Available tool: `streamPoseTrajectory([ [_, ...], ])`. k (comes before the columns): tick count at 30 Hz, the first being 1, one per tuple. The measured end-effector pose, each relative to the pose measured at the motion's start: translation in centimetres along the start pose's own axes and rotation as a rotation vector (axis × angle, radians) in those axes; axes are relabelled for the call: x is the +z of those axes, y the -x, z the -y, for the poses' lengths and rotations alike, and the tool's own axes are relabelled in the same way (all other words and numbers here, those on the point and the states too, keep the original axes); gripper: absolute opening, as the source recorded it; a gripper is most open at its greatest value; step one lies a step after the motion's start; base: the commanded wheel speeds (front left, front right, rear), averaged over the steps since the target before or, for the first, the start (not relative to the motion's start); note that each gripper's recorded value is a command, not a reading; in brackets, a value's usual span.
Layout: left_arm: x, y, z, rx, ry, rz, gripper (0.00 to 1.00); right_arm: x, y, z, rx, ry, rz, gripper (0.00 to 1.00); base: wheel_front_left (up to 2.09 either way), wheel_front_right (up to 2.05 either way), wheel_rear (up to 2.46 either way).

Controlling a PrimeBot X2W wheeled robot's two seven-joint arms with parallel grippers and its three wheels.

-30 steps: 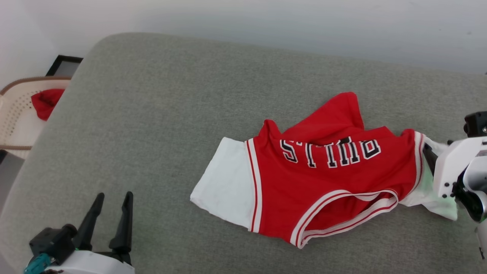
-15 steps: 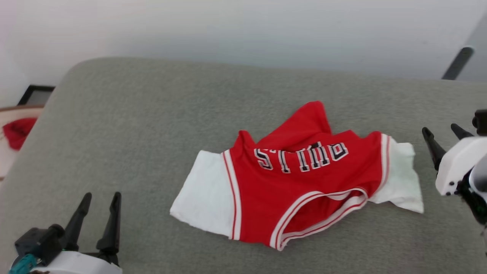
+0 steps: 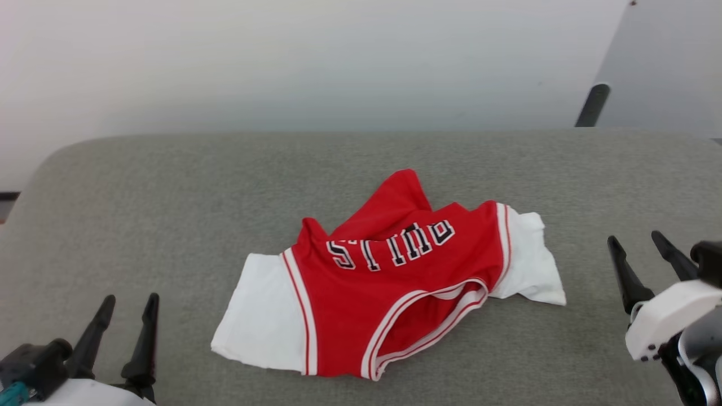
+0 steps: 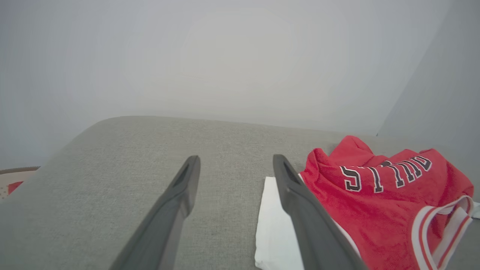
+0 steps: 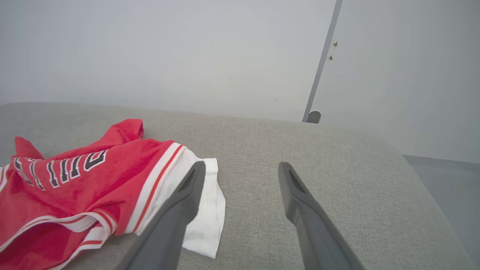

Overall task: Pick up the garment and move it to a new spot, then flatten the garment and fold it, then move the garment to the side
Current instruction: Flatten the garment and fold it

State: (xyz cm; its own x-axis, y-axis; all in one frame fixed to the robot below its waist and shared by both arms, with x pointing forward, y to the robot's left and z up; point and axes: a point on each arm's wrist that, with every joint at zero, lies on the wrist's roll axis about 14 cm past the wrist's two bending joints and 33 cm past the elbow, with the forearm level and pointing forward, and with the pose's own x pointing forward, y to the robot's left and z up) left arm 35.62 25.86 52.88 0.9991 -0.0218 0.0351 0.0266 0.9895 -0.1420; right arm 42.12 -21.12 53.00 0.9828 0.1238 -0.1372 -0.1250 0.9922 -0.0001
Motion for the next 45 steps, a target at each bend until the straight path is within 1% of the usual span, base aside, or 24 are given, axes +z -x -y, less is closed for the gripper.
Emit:
streamPoseTrajectory([
  [4, -0.4, -0.8, 1.3, -0.058, 0.025, -0.052, 1.00, 0.2, 2.0, 0.6, -0.041, -0.023, 0.025, 1.00, 0.00, 0.00, 0.00],
  [8, -1.3, -2.0, 2.5, -0.108, 0.102, -0.173, 1.00, 0.7, 2.9, 1.0, -0.066, -0.041, 0.044, 1.00, 0.00, 0.00, 0.00],
  [11, -2.8, -2.6, 2.7, -0.127, 0.137, -0.328, 1.00, 0.7, 2.9, 1.0, -0.073, -0.048, 0.041, 1.00, 0.00, 0.00, 0.00],
  [14, -4.8, -2.8, 2.4, -0.111, 0.159, -0.518, 1.00, 0.5, 2.7, 0.9, -0.071, -0.050, 0.032, 1.00, 0.00, 0.00, 0.00],
  [16, -5.8, -2.9, 2.4, -0.111, 0.154, -0.630, 1.00, 0.5, 2.4, 0.7, -0.067, -0.053, 0.027, 1.00, 0.00, 0.00, 0.00],
  [20, -7.7, -2.9, 2.2, -0.080, 0.188, -0.827, 1.00, 0.4, 1.7, 0.6, -0.062, -0.054, 0.022, 1.00, 0.00, 0.00, 0.00],
  [24, -9.6, -2.5, 1.9, -0.040, 0.188, -0.993, 1.00, -0.1, 1.3, 0.6, -0.062, -0.059, 0.002, 1.00, 0.00, 0.00, 0.00],
  [30, -11.3, -2.8, 2.7, -0.044, 0.170, -1.103, 1.00, -0.5, 1.1, 1.0, -0.069, -0.063, -0.011, 1.00, 0.00, 0.00, 0.00],
  [37, -13.3, -3.3, 2.1, -0.031, 0.126, -1.172, 1.00, -0.9, 0.6, 1.4, -0.079, -0.062, -0.030, 1.00, 0.00, 0.00, 0.00],
  [40, -14.2, -3.4, 2.0, -0.022, 0.130, -1.200, 1.00, -1.2, 0.4, 1.6, -0.083, -0.062, -0.038, 1.00, 0.00, 0.00, 0.00],
  [45, -15.5, -3.5, 1.6, -0.014, 0.103, -1.244, 1.00, -1.5, 0.1, 1.9, -0.086, -0.064, -0.049, 1.00, 0.00, 0.00, 0.00],
])
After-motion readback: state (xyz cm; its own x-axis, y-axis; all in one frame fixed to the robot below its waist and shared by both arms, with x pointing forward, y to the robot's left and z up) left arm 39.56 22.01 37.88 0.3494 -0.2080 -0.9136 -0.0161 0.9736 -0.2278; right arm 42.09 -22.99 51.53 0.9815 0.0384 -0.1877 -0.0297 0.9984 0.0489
